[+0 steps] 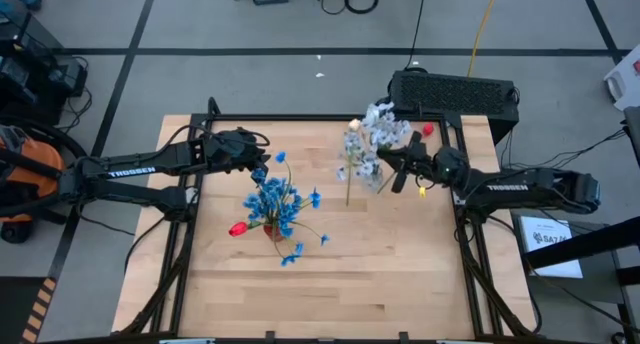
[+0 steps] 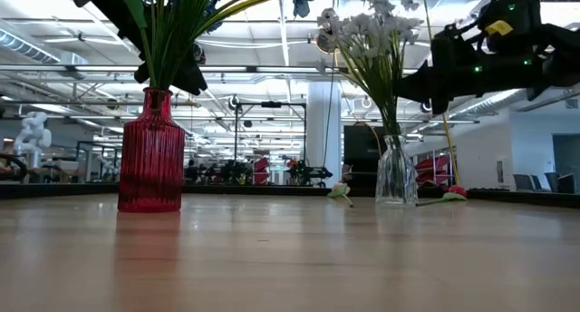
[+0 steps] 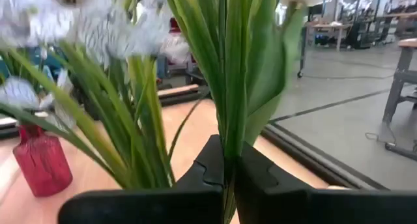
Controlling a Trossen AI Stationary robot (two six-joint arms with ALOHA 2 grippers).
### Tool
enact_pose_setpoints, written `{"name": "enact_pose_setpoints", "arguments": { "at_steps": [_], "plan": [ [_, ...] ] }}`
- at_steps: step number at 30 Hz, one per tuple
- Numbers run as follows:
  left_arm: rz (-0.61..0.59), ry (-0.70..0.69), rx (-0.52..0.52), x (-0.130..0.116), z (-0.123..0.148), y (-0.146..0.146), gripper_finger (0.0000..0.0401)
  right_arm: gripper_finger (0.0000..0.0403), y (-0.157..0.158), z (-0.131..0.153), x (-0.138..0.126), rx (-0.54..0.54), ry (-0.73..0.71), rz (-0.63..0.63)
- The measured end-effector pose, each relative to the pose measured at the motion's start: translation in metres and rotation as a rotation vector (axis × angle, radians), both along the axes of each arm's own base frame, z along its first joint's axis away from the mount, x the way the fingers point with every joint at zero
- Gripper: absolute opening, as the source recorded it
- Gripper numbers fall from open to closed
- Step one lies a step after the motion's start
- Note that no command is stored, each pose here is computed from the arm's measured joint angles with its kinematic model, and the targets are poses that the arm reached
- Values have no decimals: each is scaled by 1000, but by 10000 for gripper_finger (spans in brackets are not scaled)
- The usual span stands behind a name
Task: Sort flowers into vase by color
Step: Put the white flowers into the transparent vase
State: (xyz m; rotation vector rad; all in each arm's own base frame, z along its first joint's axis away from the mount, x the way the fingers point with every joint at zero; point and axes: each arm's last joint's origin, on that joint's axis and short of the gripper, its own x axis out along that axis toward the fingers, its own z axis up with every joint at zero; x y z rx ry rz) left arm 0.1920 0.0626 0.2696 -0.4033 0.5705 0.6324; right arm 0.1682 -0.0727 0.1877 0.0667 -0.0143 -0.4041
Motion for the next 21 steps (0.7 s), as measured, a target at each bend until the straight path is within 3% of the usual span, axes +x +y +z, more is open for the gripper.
{"name": "enact_pose_setpoints", "arguments": {
  "at_steps": [12,21],
  "plan": [
    [-1,0,0,0,0,0,121,5,-1,-15,8,42,68,12],
    [-1,0,0,0,0,0,121,71,0,-8,7,80,80,11]
  ]
}}
